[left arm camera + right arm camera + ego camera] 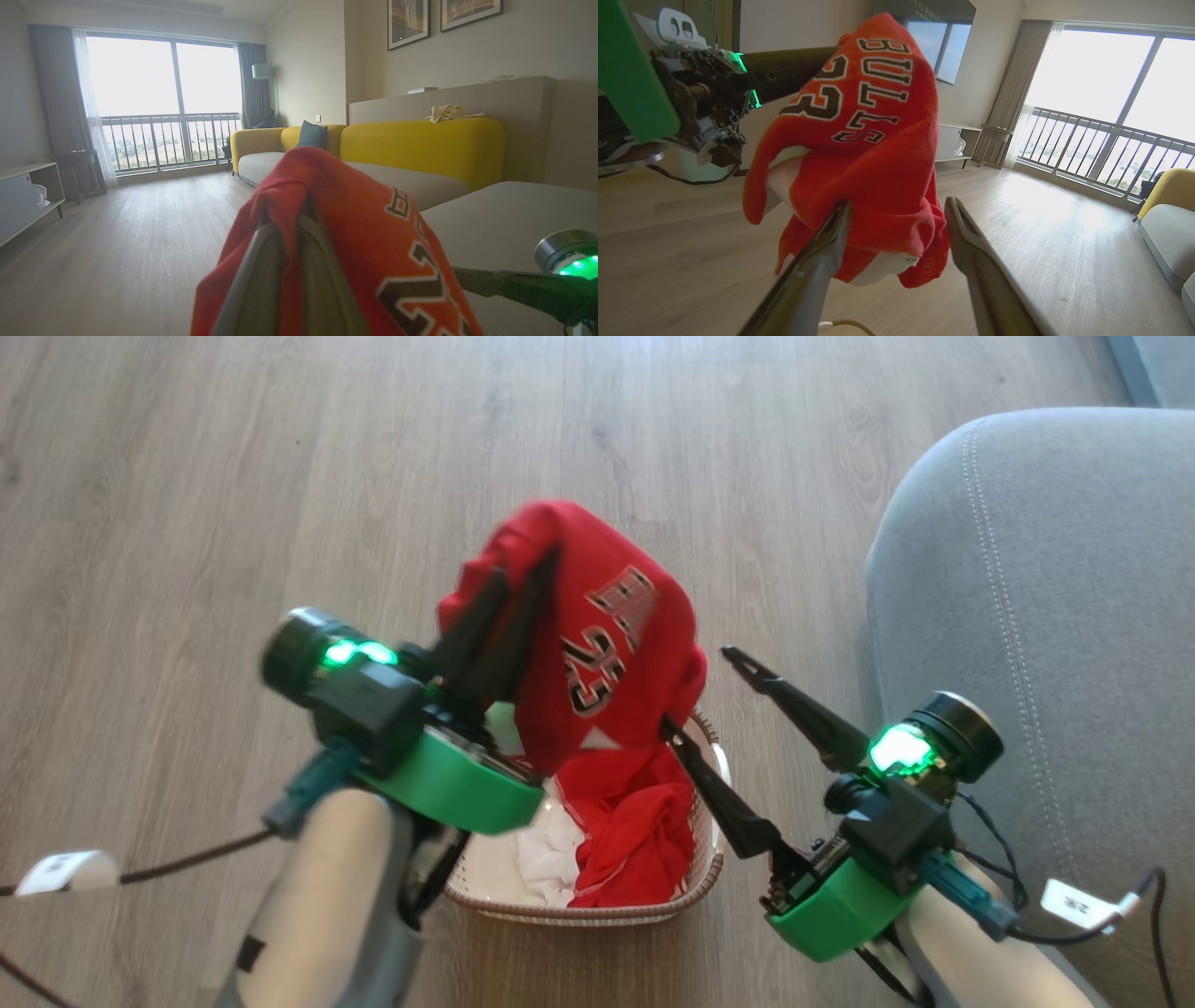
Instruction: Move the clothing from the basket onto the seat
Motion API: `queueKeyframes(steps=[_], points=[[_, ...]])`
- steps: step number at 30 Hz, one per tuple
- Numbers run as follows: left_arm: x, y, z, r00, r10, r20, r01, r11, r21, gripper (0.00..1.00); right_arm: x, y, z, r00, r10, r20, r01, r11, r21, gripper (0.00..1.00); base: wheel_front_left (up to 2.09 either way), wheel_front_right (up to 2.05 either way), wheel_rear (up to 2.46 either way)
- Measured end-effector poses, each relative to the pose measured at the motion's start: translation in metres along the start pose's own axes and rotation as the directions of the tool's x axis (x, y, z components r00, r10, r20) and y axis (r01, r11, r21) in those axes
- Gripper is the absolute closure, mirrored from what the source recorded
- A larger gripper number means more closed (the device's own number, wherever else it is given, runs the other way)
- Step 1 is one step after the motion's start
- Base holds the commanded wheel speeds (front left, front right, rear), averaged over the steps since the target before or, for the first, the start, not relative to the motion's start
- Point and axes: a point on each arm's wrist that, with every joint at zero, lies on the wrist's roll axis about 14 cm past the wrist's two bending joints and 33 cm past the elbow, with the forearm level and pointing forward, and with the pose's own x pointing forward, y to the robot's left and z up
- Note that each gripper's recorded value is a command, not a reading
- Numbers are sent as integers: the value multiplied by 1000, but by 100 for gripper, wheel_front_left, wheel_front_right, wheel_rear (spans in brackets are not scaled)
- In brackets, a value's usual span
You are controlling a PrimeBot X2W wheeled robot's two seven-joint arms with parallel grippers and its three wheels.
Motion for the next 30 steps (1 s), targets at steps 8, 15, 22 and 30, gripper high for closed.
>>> queueKeyframes(steps=[8,15,22,30], points=[[-3,-36,-6,994,-103,-22,102,994,-24,100,7,13,-15,997,71,-44,-72,997,-24,0,0,0,0],[-11,-65,-19,977,-205,-62,203,978,-44,100,16,22,-28,989,126,-81,-129,991,-35,0,0,0,0],[-18,-83,-26,961,-264,-85,259,964,-68,100,24,21,-41,986,124,-112,-128,991,-30,82,0,0,0],[-18,-76,-29,966,-243,-94,238,969,-64,100,35,3,-37,996,42,-83,-42,999,3,100,0,0,0]])
